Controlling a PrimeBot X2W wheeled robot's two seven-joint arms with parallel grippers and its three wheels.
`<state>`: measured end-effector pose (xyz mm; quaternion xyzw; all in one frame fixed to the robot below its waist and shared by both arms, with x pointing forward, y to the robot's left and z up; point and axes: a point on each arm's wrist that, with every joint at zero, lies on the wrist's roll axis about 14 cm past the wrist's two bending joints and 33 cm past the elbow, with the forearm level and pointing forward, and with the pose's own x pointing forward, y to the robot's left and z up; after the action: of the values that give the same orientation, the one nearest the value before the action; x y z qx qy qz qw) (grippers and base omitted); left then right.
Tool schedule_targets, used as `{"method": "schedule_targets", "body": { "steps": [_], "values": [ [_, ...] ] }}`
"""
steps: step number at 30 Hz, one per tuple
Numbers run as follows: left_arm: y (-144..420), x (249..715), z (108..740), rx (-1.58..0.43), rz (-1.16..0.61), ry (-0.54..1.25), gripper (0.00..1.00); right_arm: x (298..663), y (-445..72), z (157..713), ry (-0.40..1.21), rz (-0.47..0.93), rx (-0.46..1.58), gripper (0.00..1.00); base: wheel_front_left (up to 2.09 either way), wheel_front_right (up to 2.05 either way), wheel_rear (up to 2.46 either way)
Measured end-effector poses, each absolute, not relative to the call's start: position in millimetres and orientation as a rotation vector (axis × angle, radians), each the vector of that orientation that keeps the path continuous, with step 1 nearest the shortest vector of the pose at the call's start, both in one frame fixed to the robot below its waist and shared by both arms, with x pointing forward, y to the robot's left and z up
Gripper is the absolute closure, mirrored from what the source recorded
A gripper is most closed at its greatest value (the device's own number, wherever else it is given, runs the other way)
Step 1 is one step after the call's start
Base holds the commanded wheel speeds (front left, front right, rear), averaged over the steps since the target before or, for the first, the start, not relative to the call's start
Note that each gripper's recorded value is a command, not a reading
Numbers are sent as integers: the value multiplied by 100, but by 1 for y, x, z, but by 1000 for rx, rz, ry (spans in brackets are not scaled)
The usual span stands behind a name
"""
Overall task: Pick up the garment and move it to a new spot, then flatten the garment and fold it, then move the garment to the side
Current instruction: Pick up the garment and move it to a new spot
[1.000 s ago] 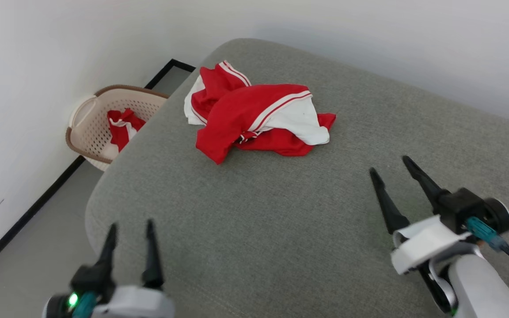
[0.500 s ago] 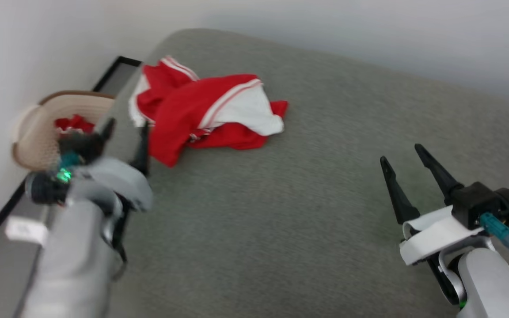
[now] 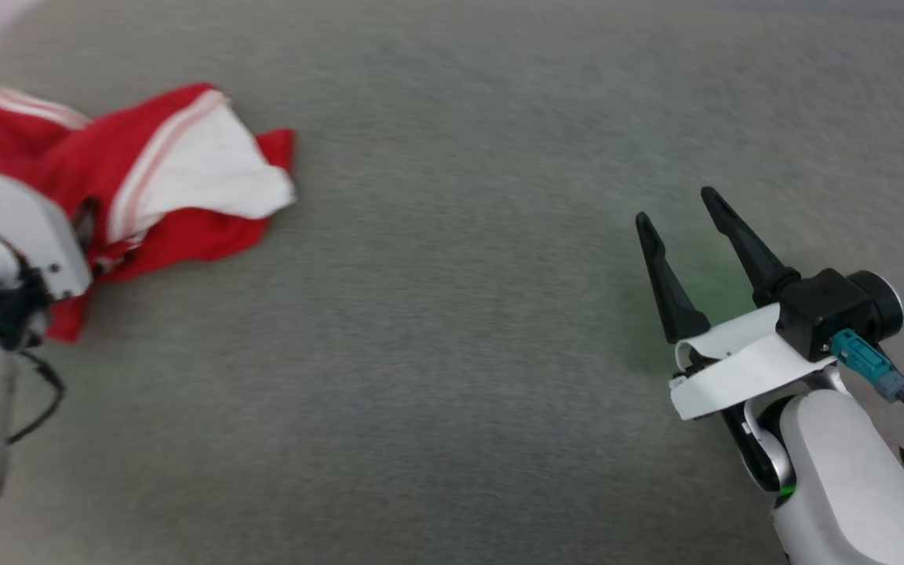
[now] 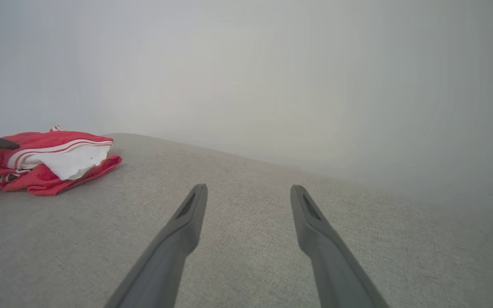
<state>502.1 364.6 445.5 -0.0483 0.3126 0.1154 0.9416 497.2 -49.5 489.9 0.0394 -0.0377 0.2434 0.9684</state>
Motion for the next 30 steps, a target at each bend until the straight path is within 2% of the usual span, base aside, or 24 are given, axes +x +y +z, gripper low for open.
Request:
{"method": "schedule_targets", "body": {
  "steps": [8,14,15,17,24,30],
  "values": [
    [345,522,376,-166,214,919,0,500,-100,460,-6,360,67,0,0,0,0],
    [333,536,344,-224,194,1004,0,500,-119,433,57,315,57,0,0,0,0],
    [331,539,342,-230,189,1008,24,500,-121,431,61,311,55,0,0,0,0],
    [329,545,339,-240,182,995,100,501,-123,430,62,303,52,0,0,0,0],
    [315,566,362,-266,139,813,100,496,-125,443,41,292,52,0,0,0,0],
    [248,581,412,-360,-52,648,100,481,-123,454,34,292,63,0,0,0,0]
  ]
}}
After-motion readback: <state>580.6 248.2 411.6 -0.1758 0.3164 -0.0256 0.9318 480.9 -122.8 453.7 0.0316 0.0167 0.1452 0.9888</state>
